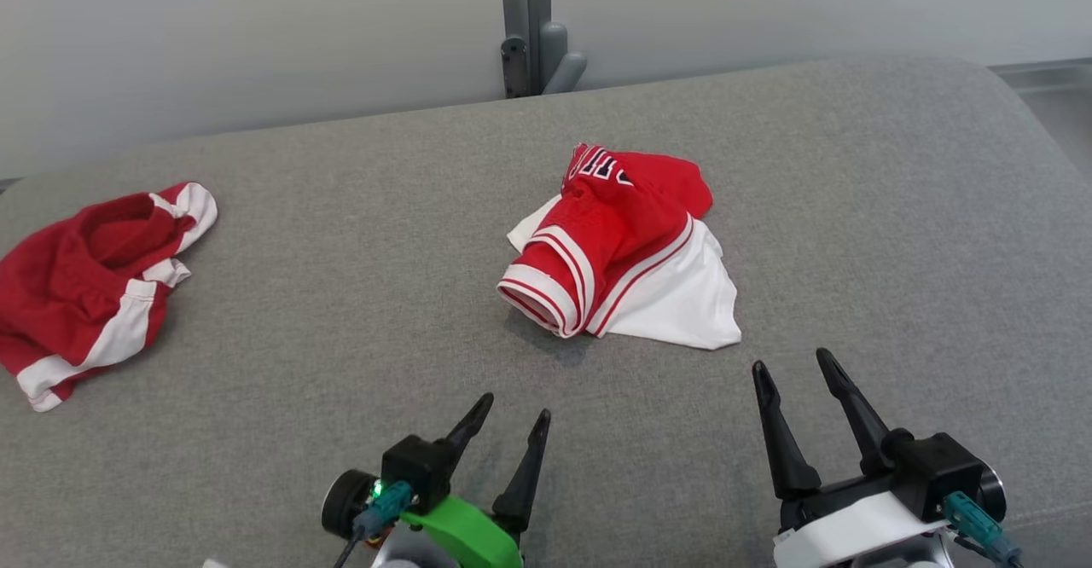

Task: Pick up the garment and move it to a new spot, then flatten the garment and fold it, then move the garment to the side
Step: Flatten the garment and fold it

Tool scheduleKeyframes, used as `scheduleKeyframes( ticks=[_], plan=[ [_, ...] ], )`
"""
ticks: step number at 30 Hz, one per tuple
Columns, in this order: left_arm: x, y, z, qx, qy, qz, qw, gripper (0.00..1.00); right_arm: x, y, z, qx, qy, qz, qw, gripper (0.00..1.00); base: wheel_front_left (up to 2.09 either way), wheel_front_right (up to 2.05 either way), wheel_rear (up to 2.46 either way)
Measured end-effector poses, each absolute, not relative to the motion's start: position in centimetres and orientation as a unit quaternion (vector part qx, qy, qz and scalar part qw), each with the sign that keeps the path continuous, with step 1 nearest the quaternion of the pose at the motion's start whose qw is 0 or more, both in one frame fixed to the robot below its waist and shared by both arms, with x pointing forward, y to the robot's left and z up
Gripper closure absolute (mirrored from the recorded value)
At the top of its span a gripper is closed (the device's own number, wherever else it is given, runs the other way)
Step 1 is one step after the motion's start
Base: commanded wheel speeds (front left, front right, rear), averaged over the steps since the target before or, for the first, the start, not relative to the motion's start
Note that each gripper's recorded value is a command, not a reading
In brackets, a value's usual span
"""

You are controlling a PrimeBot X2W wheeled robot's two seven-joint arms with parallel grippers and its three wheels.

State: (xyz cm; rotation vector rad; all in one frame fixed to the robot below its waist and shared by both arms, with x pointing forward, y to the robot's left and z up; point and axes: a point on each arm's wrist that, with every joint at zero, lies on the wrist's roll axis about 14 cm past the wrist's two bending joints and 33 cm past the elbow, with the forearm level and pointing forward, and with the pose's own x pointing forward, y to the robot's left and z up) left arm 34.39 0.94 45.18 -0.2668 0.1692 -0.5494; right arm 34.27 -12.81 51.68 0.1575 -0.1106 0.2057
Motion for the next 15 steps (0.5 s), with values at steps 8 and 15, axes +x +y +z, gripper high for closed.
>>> scheduleKeyframes(
  ticks=[8, 15],
  plan=[
    [36.7, -2.8, 43.2, -0.097, 0.120, -0.335, 0.930, 0.00, 35.5, -14.8, 51.2, 0.074, -0.048, 0.072, 0.994, 0.00, 0.00, 0.00, 0.00],
    [38.7, -4.7, 42.2, -0.115, 0.143, -0.346, 0.920, 0.00, 35.8, -16.3, 50.7, 0.073, -0.041, 0.047, 0.995, 0.00, 0.00, 0.00, 0.00]
  ],
)
